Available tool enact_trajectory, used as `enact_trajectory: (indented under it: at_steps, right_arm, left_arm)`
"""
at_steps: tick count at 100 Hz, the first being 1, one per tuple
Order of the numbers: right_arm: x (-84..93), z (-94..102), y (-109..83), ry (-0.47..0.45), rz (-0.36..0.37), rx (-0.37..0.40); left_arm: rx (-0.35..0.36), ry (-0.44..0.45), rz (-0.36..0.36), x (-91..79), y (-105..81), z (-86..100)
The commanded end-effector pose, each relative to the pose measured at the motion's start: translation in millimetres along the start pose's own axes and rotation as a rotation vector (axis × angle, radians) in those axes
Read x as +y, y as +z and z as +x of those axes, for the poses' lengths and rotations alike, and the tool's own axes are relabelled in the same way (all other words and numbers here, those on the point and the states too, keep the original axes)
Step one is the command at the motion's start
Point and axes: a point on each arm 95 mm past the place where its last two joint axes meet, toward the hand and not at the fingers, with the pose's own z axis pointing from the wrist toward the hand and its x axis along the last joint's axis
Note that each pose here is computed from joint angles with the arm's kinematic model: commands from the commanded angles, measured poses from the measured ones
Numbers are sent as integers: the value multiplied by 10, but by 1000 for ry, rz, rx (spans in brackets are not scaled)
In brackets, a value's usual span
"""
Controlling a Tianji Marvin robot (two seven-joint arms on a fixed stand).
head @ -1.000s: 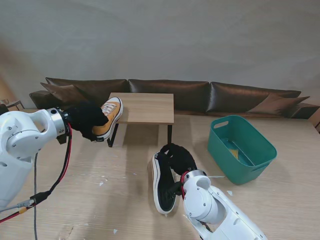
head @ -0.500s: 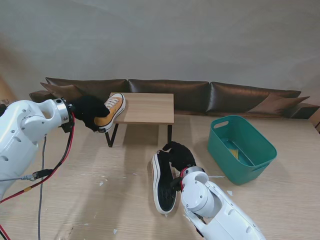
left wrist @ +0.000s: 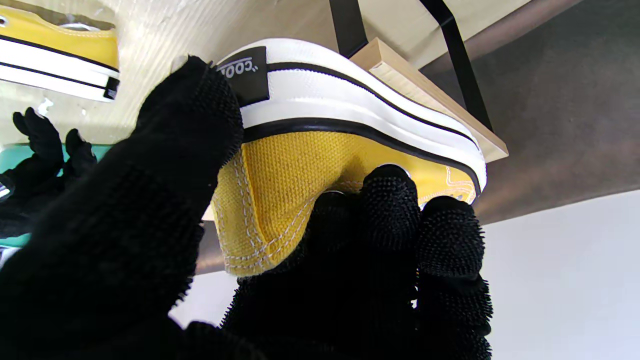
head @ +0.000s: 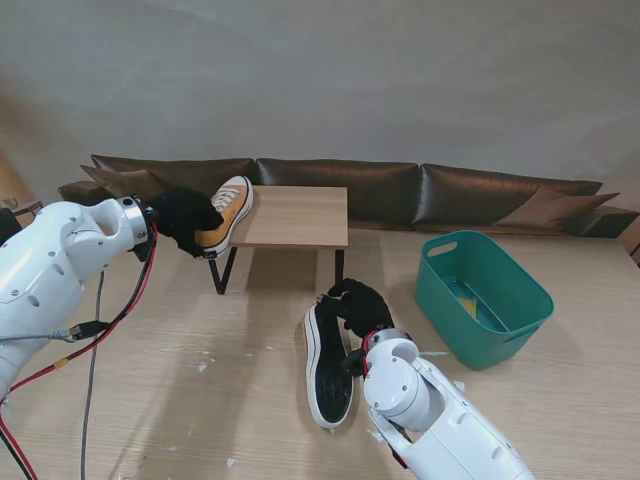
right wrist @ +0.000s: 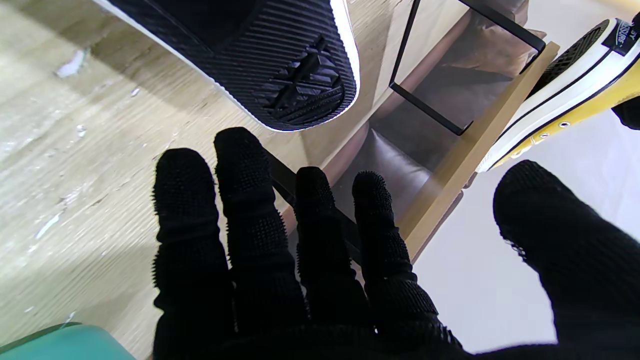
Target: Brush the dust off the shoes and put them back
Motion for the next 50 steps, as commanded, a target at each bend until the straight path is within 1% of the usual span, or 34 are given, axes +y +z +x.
enact_trajectory:
  at_steps: [1, 11, 27, 50]
  right_arm:
    - [-24, 20, 16, 11, 12, 1]
    - [-28, 10, 31, 21, 10, -4]
    - [-30, 2, 48, 33, 8, -11]
    - [-33, 3, 55, 46, 12, -17]
  left_arm:
    - [-18, 3, -1, -32, 37, -27]
    - [-29, 3, 4, -5, 61, -55]
    - [-30, 24, -1, -9, 83, -118]
    - [-6, 19, 10, -46, 126, -213]
